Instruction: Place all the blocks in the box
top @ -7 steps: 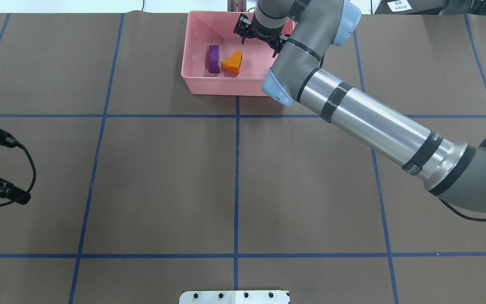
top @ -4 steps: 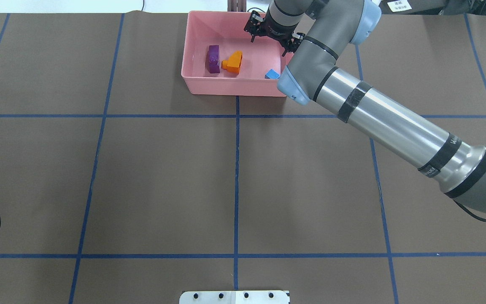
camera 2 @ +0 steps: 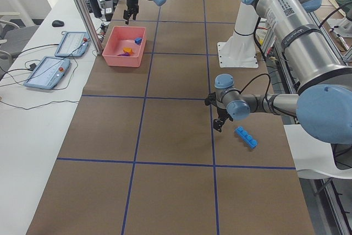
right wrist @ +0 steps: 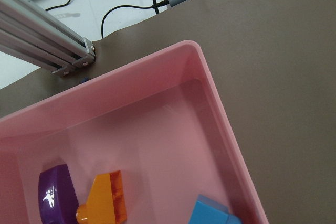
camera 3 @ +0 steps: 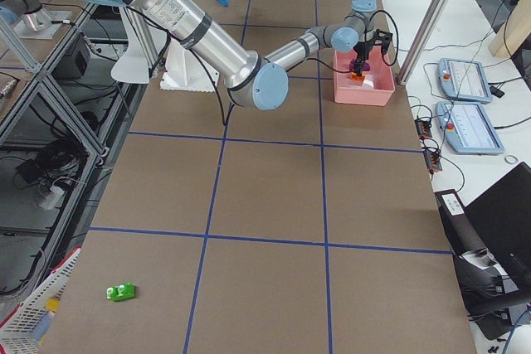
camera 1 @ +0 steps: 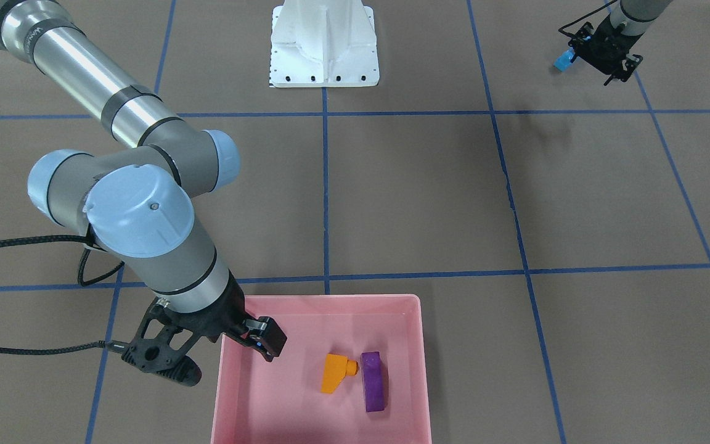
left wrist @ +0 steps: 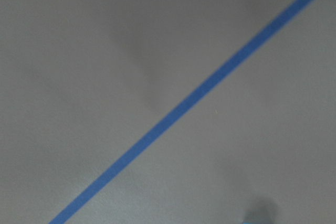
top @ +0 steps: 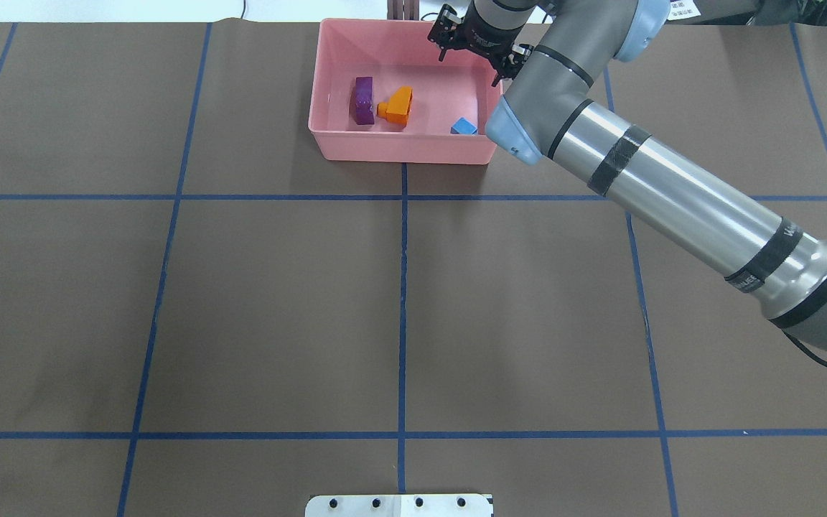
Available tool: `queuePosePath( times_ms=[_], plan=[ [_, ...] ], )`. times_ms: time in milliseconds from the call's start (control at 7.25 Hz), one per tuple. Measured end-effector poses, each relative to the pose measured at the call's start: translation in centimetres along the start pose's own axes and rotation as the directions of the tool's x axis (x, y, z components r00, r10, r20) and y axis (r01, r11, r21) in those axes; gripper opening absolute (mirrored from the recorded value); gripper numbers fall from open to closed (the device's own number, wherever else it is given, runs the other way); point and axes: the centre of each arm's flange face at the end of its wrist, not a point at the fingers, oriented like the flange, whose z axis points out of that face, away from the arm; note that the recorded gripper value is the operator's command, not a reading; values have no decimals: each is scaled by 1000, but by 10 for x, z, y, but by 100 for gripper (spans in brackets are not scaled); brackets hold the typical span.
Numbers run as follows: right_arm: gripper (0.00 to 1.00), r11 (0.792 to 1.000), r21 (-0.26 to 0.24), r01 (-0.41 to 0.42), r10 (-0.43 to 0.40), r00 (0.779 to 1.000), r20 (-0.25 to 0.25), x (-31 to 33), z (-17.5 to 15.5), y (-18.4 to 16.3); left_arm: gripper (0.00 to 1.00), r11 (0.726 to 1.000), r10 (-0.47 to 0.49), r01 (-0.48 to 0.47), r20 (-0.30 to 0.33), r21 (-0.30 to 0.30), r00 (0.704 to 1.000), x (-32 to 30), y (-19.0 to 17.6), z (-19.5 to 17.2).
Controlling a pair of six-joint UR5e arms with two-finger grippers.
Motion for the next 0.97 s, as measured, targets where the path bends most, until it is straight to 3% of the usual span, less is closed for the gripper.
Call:
queuePosePath(
  times_ms=[690,966],
  plan=[
    [100,998,-7,62,-62,998,-20,68,-8,-19,94,995,69,-67,17,-70,997,60,32,44],
    [100,998,-8,62,-62,998,-21,73,-8,-18,86,992,75,-73,14,-103,997,64,42,55]
  ],
)
